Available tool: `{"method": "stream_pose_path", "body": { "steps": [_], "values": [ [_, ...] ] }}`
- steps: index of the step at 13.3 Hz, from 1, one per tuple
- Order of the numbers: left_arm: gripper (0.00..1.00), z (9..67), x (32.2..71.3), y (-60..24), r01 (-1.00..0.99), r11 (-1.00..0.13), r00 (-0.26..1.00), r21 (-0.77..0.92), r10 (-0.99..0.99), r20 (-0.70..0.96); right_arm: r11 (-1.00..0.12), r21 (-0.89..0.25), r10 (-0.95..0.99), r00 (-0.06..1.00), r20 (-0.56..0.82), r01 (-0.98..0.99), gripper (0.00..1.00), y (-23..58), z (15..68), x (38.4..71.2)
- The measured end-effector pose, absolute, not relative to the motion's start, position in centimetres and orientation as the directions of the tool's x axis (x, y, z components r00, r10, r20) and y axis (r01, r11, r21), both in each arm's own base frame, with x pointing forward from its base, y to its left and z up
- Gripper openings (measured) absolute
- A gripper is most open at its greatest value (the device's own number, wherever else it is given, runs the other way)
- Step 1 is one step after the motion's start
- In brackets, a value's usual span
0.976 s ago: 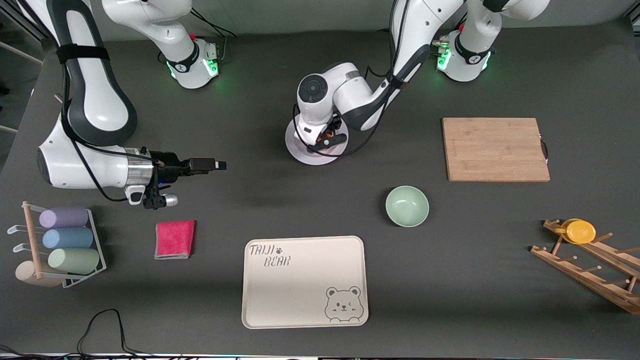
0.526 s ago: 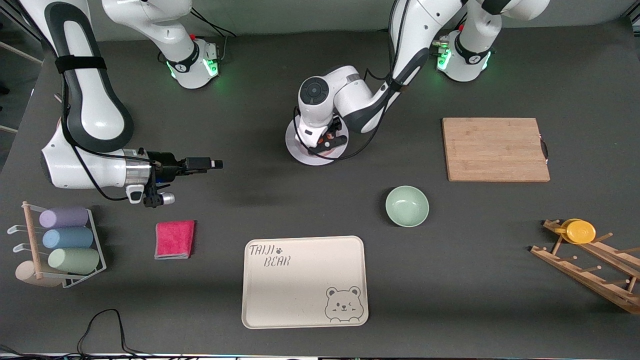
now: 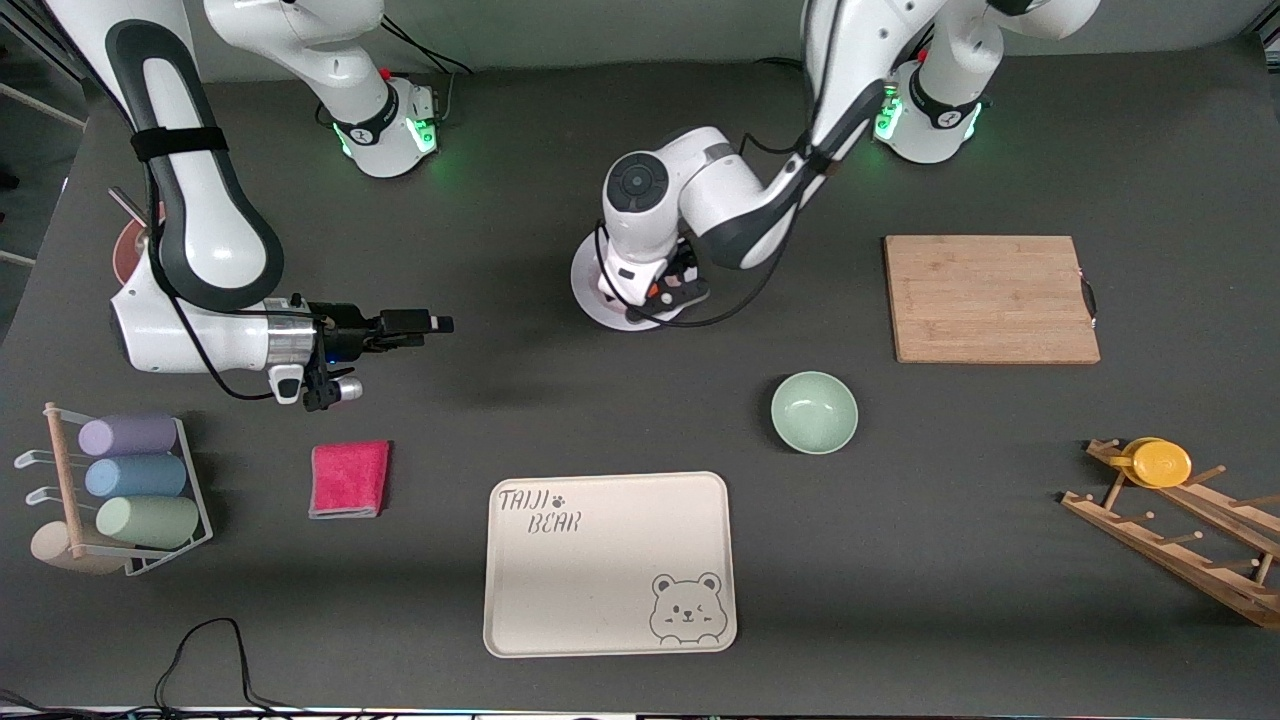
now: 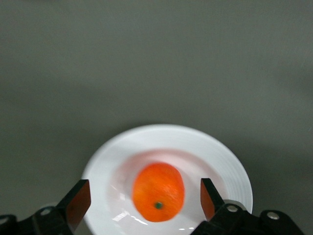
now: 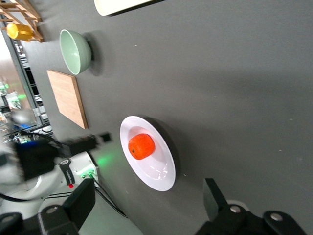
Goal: Place orange and plate with both arms
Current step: 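Lower the orange onto the plate and open the left gripper, then withdraw the left gripper while the right gripper approaches the plate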
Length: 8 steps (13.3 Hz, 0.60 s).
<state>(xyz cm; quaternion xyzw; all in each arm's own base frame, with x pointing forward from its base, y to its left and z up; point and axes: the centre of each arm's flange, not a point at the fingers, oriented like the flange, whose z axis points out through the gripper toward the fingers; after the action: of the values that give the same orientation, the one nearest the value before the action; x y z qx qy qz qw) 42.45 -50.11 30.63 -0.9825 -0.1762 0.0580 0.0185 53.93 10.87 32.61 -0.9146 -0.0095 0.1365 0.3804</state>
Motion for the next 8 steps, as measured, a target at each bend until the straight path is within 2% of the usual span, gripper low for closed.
{"method": "stream_pose_path", "body": {
  "steps": [5,8],
  "values": [
    [1.0,44.3,53.6,-36.8,0.259,-0.963,0.96,-0.08,0.266,-0.088,-0.693,-0.716,0.131,0.962,-0.241,-0.085,0.98,12.1,31.5,53.0],
    [1.0,49.2,59.0,-25.5,0.214,-0.974,0.97,-0.075,0.221,-0.101,-0.681,-0.728,0.117,0.968,-0.222,-0.084,0.98,13.6,30.2,52.0]
  ]
}}
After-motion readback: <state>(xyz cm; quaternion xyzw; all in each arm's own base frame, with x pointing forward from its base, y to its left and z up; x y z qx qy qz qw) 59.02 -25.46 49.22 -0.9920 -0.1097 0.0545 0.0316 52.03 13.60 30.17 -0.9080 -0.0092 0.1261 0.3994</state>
